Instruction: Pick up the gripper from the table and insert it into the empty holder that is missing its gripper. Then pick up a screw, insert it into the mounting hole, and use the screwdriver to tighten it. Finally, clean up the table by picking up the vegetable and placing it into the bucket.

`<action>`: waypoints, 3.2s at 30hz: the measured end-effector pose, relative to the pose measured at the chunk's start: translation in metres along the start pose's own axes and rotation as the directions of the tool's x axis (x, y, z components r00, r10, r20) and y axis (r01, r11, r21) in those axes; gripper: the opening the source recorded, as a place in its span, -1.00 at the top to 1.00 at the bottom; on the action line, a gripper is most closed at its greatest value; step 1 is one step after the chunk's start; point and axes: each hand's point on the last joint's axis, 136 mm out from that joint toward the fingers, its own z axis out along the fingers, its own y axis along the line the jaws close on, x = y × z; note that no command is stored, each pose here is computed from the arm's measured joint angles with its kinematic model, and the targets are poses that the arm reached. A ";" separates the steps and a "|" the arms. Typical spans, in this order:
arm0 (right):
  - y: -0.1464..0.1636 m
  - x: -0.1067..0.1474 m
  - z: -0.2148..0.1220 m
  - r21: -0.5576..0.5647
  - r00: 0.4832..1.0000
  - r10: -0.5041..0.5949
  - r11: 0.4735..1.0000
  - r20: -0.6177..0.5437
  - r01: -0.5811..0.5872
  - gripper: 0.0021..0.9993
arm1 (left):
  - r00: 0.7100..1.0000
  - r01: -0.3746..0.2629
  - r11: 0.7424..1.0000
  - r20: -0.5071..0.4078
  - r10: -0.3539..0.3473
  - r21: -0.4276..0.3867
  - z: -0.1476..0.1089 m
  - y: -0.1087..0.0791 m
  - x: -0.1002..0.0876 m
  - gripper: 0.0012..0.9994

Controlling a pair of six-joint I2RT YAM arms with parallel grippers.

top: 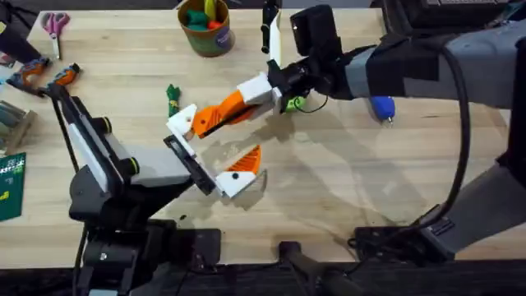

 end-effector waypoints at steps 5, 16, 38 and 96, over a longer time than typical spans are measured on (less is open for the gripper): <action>0.000 0.002 0.008 0.008 1.000 0.009 1.000 -0.009 -0.009 0.98 | 1.000 0.001 1.000 0.000 -0.001 0.012 0.000 -0.002 0.000 -0.97; -0.001 0.000 0.015 0.024 1.000 0.007 1.000 -0.005 -0.007 0.98 | 1.000 0.009 1.000 0.000 -0.009 0.015 0.000 -0.003 0.000 -0.97; -0.002 -0.012 0.021 0.063 0.999 -0.022 0.998 0.045 0.019 0.99 | 1.000 0.021 1.000 0.000 -0.021 0.004 0.000 0.000 0.000 -0.97; -0.006 -0.023 0.031 0.124 0.990 0.065 0.989 0.126 -0.081 0.56 | 0.999 0.049 0.998 -0.004 -0.050 -0.037 -0.001 0.008 0.001 -0.97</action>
